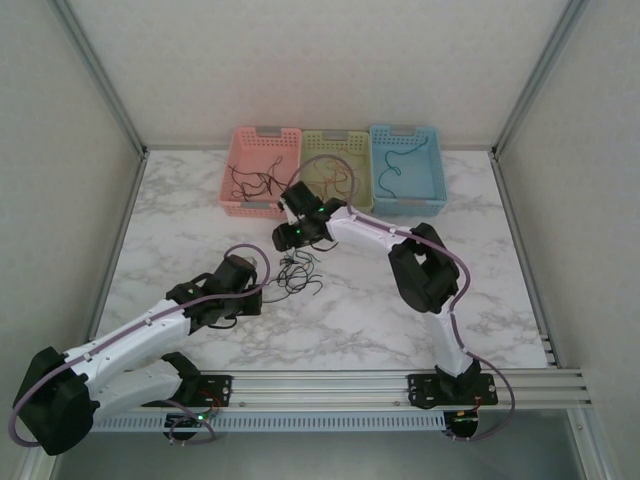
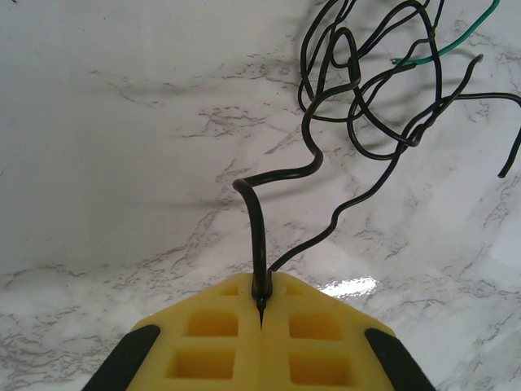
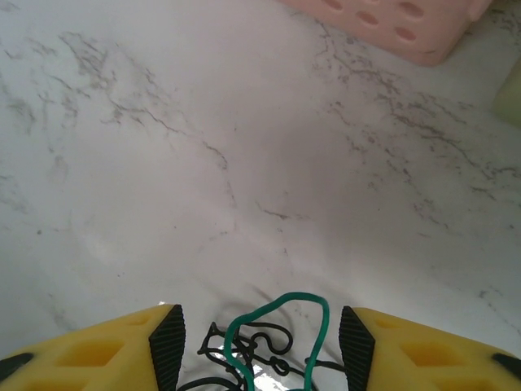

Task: Untangle the cables

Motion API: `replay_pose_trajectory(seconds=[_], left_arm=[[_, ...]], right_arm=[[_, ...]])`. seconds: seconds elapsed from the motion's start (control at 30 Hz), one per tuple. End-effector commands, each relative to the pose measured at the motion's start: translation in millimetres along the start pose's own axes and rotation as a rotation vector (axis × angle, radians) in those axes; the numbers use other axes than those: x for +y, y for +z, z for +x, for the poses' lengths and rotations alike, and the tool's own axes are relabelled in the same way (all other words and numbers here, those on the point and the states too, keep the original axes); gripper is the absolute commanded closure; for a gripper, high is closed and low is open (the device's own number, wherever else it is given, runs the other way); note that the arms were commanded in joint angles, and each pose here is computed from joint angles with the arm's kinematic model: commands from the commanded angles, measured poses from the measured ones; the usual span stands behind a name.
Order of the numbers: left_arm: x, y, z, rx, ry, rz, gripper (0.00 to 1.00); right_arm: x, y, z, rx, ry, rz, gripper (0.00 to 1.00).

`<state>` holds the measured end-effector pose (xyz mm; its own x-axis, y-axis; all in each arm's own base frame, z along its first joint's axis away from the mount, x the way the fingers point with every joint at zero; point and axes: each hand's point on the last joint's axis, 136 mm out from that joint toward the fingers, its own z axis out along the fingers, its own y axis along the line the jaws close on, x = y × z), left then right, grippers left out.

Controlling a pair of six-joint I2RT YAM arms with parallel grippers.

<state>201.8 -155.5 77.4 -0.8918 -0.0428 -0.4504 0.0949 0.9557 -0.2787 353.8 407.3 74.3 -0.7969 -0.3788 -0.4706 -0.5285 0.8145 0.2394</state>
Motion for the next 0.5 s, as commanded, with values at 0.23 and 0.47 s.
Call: replay_pose_trajectory(seconds=[0.23,0.47], left_arm=[[0,-3,-4,-0.017,0.027,-0.015,1.00],[1,-3,-4,-0.018,0.027,-0.016,1.00]], right_arm=[[-10,8,16,0.045,-0.124,0.321,0.44],[-8,21,23,0.073,-0.129,0.344,0.47]])
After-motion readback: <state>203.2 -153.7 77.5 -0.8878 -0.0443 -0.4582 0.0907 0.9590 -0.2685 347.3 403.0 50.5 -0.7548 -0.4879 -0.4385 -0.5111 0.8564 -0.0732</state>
